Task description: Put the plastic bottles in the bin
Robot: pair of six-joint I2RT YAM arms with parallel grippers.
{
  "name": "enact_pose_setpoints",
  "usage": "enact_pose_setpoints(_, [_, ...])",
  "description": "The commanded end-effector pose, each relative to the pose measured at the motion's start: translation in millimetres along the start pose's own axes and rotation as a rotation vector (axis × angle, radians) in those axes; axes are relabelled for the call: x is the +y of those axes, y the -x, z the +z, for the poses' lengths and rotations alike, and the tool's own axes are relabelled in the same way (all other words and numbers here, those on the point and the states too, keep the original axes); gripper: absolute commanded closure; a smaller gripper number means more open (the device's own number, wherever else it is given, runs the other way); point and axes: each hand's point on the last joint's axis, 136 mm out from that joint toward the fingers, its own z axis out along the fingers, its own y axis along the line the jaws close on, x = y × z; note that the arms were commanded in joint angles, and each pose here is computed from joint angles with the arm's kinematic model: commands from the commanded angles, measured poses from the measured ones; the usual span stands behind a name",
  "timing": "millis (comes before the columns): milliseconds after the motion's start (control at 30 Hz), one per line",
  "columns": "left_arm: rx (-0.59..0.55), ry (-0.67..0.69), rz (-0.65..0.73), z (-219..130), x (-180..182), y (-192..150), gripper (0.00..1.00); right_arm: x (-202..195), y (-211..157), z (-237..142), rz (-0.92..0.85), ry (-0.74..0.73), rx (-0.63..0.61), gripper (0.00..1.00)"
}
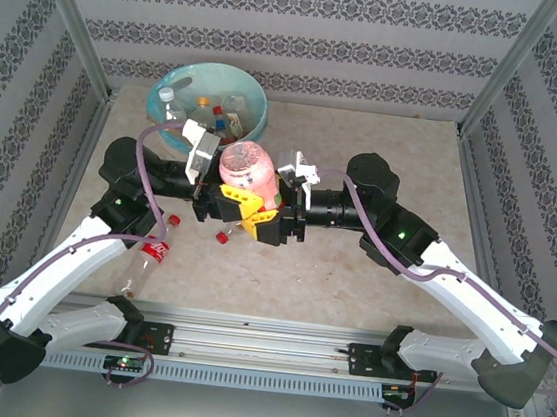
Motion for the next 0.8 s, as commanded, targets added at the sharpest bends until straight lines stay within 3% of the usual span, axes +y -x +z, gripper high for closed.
enact_pose_setpoints(0, [-0.033, 0.007, 0.047, -2, -13, 15, 0.57, 2, 19, -10, -0.108, -0.063, -0.077, 0.31])
enact_pose_setpoints(167, [-0.064, 0.070, 0.084, -6, -9, 24, 0.58, -7, 26, -28, -0.156, -0.189, -0.130, 0.18])
enact_pose_setpoints(300, [-0.098, 0.215, 0.119, -13, 8, 32, 0.58, -14, 36, -52, -0.219, -0.328, -0.184, 0.13])
enact_pose_setpoints(567, [-0.160, 0.617, 0.187, -46, 58, 56, 0.57, -25, 44, -120, -0.262, -0.639, -0.311, 0.12])
enact_pose_setpoints(767, [-0.095, 0.996, 0.207, -87, 103, 67, 0.57, -38, 28, -147, -0.238, -0.791, -0.316, 0.13])
